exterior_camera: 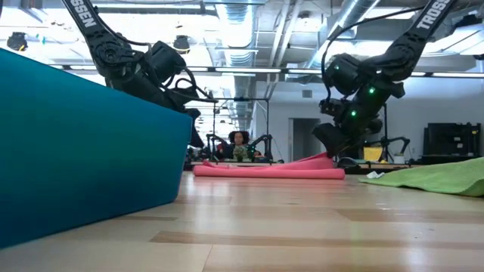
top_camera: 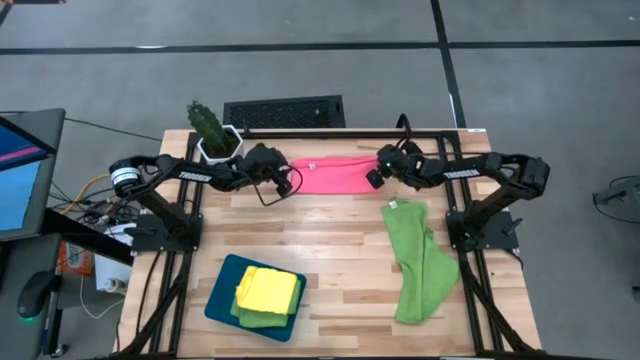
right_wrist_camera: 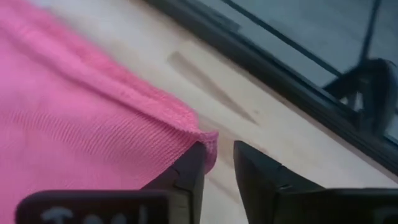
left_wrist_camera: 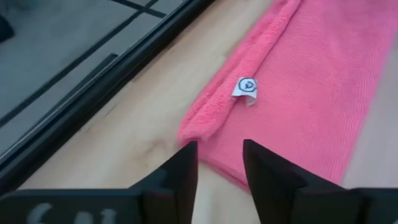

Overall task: Fold microfiber towels
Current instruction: Fold the pink microfiber

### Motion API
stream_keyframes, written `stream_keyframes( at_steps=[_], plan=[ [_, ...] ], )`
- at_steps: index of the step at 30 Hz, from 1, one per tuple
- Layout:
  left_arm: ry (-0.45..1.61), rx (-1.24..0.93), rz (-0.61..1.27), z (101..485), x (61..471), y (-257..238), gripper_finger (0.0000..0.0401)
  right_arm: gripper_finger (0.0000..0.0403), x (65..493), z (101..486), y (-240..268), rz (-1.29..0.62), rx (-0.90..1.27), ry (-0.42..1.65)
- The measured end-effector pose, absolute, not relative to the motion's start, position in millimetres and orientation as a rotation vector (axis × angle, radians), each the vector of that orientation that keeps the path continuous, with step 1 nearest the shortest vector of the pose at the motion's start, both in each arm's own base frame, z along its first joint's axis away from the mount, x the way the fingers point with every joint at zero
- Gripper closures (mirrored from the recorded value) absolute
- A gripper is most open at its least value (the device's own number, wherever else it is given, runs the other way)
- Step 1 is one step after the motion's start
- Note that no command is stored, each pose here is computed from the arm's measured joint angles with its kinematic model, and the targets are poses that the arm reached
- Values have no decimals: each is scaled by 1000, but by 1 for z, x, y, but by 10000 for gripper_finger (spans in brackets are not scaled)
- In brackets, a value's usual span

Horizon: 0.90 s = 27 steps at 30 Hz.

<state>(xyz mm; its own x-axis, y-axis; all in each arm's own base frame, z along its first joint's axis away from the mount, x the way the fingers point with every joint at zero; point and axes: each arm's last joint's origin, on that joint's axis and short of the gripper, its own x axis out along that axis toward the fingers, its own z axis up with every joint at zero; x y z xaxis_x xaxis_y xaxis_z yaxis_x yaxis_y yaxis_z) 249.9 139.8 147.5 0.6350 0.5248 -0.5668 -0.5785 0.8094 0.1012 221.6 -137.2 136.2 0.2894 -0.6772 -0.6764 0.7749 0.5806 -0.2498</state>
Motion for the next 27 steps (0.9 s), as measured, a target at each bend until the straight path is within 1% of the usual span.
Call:
stream_keyframes(
  at_steps=[4, 8, 11, 13, 17, 19, 22, 25, 27],
  plan=[
    [579, -111, 596, 150, 252, 140, 261, 268, 216, 136, -145, -1037, 191, 806],
    [522, -185, 473, 153, 256, 136, 256, 233, 215, 135, -147, -973, 232, 810],
    [493, -213, 408, 155, 260, 132, 258, 208, 214, 138, -149, -976, 210, 809],
    [473, -205, 388, 156, 263, 127, 263, 195, 212, 145, -153, -1021, 189, 768],
    [443, -172, 386, 160, 268, 120, 278, 183, 206, 163, -156, -1071, 181, 676],
    [431, -167, 381, 161, 270, 117, 287, 182, 207, 170, -152, -990, 212, 645],
    [438, -170, 355, 160, 273, 111, 305, 188, 214, 174, -137, -743, 263, 643],
    [474, -139, 310, 158, 275, 100, 328, 196, 221, 169, -115, -533, 165, 735],
    [503, -82, 277, 156, 277, 92, 341, 201, 222, 161, -100, -445, 70, 787]
  ],
)
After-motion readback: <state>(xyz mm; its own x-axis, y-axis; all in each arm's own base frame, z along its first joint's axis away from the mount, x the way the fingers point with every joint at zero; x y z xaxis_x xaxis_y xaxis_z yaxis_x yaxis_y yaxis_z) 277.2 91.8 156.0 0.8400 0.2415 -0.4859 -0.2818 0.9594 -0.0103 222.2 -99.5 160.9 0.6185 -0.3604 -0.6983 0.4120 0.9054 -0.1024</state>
